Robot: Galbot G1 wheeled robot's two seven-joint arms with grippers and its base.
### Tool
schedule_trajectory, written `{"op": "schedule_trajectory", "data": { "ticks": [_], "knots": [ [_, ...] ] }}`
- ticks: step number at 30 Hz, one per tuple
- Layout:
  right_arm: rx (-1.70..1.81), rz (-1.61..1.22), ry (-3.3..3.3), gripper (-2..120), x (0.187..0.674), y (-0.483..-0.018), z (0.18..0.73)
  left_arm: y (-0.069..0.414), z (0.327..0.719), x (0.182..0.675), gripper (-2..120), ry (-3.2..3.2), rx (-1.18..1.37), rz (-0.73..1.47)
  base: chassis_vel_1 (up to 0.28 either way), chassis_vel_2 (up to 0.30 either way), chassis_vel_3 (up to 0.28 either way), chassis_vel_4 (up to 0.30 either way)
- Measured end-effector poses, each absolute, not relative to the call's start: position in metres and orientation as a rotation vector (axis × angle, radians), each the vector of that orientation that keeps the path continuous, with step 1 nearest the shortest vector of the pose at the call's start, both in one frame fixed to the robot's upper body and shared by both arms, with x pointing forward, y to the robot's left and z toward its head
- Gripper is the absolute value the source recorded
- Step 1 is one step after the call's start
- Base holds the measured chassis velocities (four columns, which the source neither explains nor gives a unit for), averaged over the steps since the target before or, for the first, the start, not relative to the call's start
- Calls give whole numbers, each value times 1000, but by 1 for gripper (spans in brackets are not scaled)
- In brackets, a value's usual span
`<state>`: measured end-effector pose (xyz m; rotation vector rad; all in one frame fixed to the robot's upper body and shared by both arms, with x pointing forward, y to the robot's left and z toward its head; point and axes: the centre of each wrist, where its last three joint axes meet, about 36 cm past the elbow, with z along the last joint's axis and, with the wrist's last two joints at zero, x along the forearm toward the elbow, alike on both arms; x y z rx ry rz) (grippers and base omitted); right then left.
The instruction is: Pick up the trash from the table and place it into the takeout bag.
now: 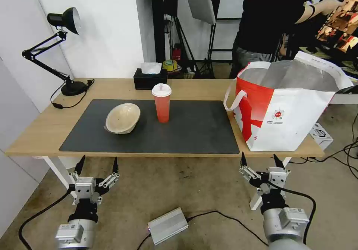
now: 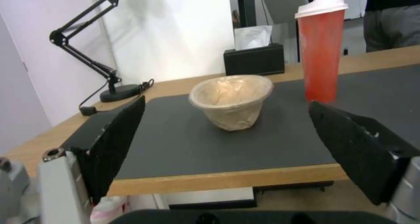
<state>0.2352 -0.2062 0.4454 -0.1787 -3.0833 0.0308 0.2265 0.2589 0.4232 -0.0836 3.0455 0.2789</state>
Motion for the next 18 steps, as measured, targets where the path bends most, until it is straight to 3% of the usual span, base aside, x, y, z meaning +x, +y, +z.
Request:
{"op": "schedule_trajectory", "data": {
  "ticks": [18],
  "knots": [
    [-159, 89, -3074, 100, 235, -212, 426, 259, 422, 227, 100, 3048, -88, 277, 0, 0, 0, 0]
  ]
}}
